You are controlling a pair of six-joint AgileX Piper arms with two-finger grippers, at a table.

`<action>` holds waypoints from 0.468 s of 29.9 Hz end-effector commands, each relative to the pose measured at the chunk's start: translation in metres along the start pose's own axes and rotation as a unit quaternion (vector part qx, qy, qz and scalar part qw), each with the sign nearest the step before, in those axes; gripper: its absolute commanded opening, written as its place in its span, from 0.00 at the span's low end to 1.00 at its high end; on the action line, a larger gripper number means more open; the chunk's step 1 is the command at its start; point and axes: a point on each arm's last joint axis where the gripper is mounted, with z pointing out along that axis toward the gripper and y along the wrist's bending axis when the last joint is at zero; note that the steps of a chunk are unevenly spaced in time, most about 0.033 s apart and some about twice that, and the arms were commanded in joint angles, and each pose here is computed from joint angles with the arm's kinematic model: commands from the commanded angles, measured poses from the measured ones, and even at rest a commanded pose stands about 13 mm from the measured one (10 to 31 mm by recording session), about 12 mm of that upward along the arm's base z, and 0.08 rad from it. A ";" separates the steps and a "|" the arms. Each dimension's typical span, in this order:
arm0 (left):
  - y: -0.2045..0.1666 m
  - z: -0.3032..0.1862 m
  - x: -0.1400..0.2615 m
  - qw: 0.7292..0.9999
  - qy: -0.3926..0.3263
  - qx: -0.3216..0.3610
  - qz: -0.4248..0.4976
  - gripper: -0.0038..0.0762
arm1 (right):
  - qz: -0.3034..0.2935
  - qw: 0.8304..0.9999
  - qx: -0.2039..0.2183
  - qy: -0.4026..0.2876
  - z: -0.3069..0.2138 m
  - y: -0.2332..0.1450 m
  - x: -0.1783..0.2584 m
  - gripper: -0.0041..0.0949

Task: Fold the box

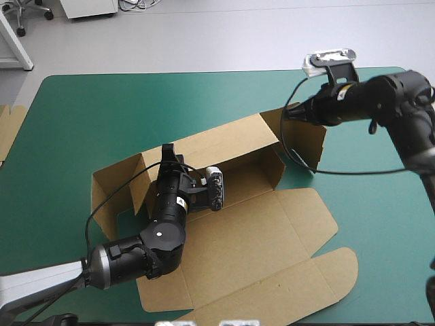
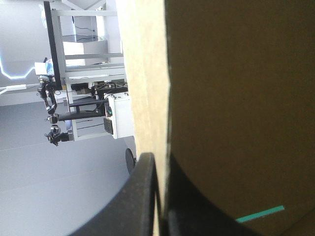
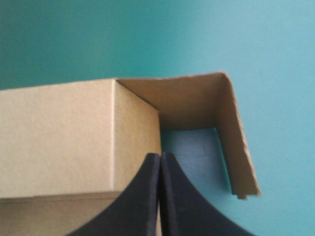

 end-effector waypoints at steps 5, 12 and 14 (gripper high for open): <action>0.003 -0.004 -0.002 1.000 -0.012 0.006 -0.019 0.03 | 0.040 0.998 -0.054 -0.019 0.020 -0.030 -0.049 0.02; 0.003 -0.004 -0.002 1.000 -0.013 0.006 -0.019 0.03 | 0.076 0.993 -0.093 0.006 0.063 -0.059 -0.049 0.02; 0.003 -0.004 -0.002 1.000 -0.013 0.006 -0.019 0.03 | 0.077 0.991 -0.107 0.005 0.073 -0.060 -0.049 0.02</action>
